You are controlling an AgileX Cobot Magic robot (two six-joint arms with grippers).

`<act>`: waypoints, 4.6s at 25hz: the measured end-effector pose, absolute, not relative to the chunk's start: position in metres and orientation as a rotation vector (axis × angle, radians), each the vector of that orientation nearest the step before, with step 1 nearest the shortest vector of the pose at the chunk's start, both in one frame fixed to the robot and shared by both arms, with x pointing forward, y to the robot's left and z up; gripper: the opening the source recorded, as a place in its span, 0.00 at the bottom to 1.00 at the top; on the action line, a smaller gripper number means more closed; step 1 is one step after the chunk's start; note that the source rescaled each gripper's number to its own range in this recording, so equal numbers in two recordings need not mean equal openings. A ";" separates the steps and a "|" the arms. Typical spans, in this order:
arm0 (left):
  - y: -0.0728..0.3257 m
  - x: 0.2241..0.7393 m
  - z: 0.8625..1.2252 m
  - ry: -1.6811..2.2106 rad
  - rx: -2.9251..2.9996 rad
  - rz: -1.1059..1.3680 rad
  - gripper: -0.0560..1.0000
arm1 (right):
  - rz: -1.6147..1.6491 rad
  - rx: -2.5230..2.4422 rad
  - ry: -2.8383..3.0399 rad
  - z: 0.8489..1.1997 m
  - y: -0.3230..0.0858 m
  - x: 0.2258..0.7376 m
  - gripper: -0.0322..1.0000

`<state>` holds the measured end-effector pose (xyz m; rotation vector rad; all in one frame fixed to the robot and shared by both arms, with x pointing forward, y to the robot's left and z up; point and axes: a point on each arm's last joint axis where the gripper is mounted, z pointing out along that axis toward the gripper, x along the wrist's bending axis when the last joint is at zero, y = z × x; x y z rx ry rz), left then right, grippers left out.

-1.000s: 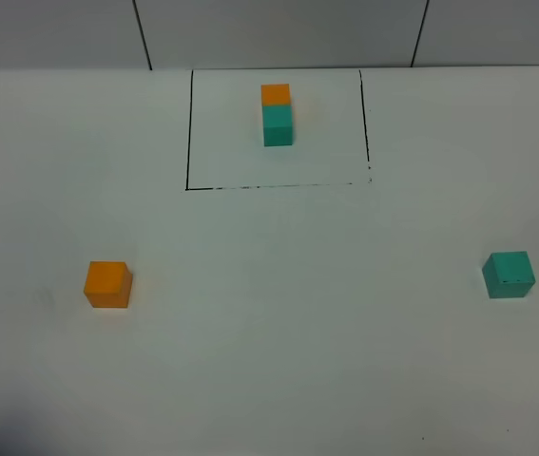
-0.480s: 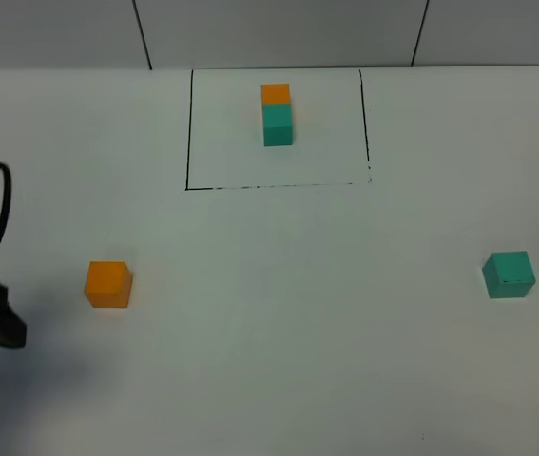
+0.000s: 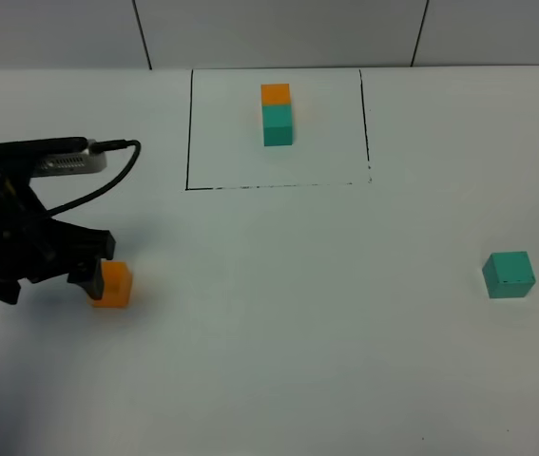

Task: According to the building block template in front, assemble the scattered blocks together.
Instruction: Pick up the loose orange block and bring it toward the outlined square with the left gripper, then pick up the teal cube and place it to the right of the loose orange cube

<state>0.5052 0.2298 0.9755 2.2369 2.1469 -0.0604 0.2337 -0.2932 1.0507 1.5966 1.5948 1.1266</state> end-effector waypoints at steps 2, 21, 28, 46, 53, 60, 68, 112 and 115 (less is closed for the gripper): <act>0.222 0.514 0.966 2.135 2.242 -0.050 0.70 | 1.127 1.596 1.594 1.051 -0.293 0.234 0.71; 0.201 0.548 0.938 2.048 2.380 0.032 0.70 | 1.127 1.596 1.594 1.051 -0.293 0.234 0.71; 0.202 0.547 0.922 2.011 2.352 0.081 0.70 | 1.128 1.595 1.594 1.051 -0.293 0.234 0.71; 0.203 0.541 0.888 2.064 2.360 0.035 0.35 | 1.128 1.595 1.594 1.051 -0.293 0.234 0.71; 0.201 0.547 0.895 1.981 2.440 0.032 0.05 | 1.128 1.595 1.594 1.051 -0.293 0.234 0.71; 0.157 0.573 0.937 1.255 2.812 0.127 0.05 | 1.128 1.595 1.594 1.051 -0.293 0.234 0.71; 0.078 0.609 0.949 0.473 3.115 0.043 0.05 | 1.128 1.595 1.594 1.051 -0.293 0.234 0.71; 0.018 0.644 0.946 0.239 3.072 0.110 1.00 | 1.128 1.595 1.594 1.051 -0.293 0.234 0.71; 0.045 0.657 0.982 0.521 2.965 0.163 1.00 | 1.128 1.595 1.594 1.051 -0.293 0.234 0.71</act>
